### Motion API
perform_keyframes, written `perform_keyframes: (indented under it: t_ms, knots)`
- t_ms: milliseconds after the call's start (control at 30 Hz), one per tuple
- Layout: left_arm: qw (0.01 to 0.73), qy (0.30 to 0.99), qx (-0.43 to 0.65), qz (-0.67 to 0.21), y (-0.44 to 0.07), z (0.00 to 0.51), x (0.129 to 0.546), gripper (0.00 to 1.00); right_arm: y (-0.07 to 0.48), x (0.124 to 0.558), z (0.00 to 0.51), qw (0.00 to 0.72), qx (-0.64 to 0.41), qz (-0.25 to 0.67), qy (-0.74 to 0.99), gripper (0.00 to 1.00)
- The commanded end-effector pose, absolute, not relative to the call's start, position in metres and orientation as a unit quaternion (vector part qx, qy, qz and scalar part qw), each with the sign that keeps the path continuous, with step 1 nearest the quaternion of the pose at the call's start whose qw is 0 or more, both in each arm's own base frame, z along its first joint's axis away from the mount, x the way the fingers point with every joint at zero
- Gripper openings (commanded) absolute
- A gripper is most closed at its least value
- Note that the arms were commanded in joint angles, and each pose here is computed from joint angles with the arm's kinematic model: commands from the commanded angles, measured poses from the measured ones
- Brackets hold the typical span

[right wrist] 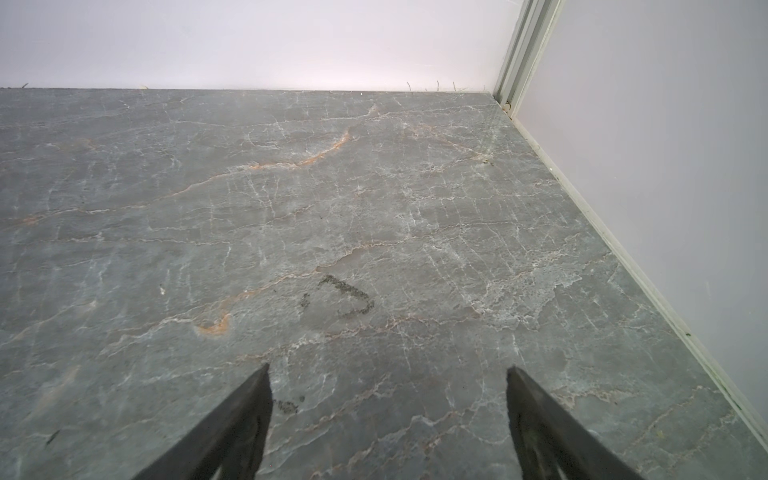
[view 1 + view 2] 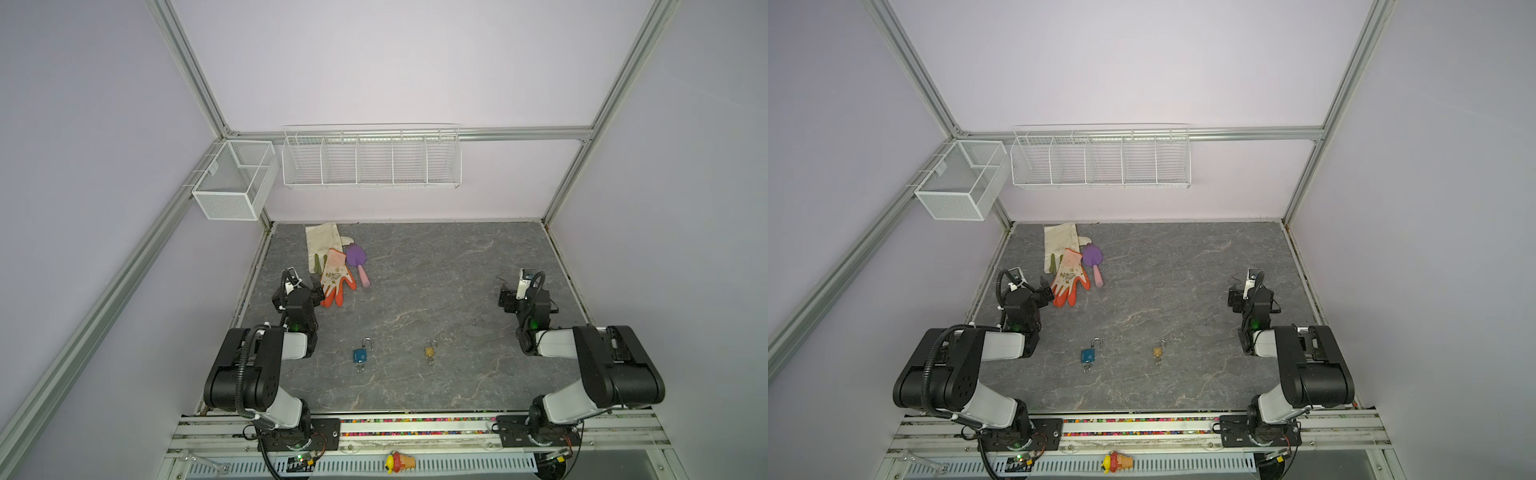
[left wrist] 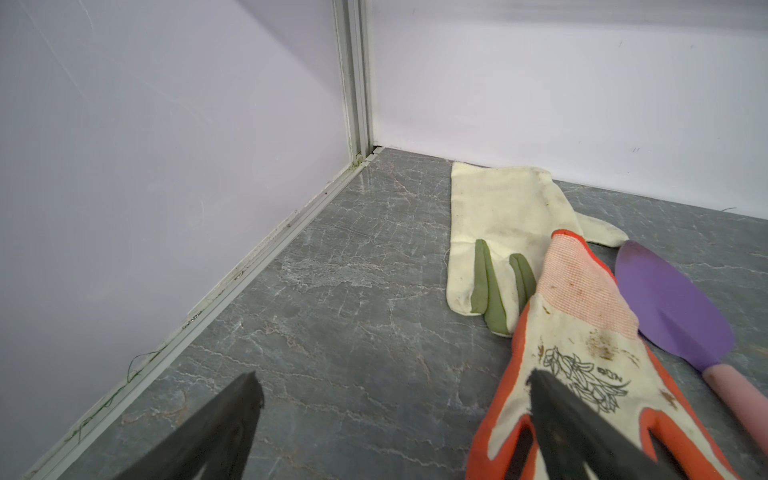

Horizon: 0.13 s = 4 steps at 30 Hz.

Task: Unlock with the key

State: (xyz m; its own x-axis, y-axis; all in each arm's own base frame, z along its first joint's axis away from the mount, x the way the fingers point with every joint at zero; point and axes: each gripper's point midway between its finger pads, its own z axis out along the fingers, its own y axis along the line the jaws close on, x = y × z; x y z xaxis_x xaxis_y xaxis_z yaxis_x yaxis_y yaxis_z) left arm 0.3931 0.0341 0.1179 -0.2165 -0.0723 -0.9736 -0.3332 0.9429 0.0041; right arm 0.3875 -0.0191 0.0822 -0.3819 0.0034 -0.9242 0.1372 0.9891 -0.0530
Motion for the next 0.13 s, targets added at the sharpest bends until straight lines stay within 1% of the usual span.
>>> perform_keyframes:
  t_ms: [0, 100]
  knots:
    - [0.618, 0.768, -0.125, 0.11, 0.0344, 0.1207, 0.3954, 0.99, -0.017, 0.3937, 0.093, 0.569, 0.031, -0.059, 0.82, 0.89]
    - [0.618, 0.768, -0.125, 0.11, 0.0344, 0.1209, 0.3955, 0.99, -0.0165, 0.3927, 0.0941, 0.571, 0.03, -0.059, 0.818, 0.89]
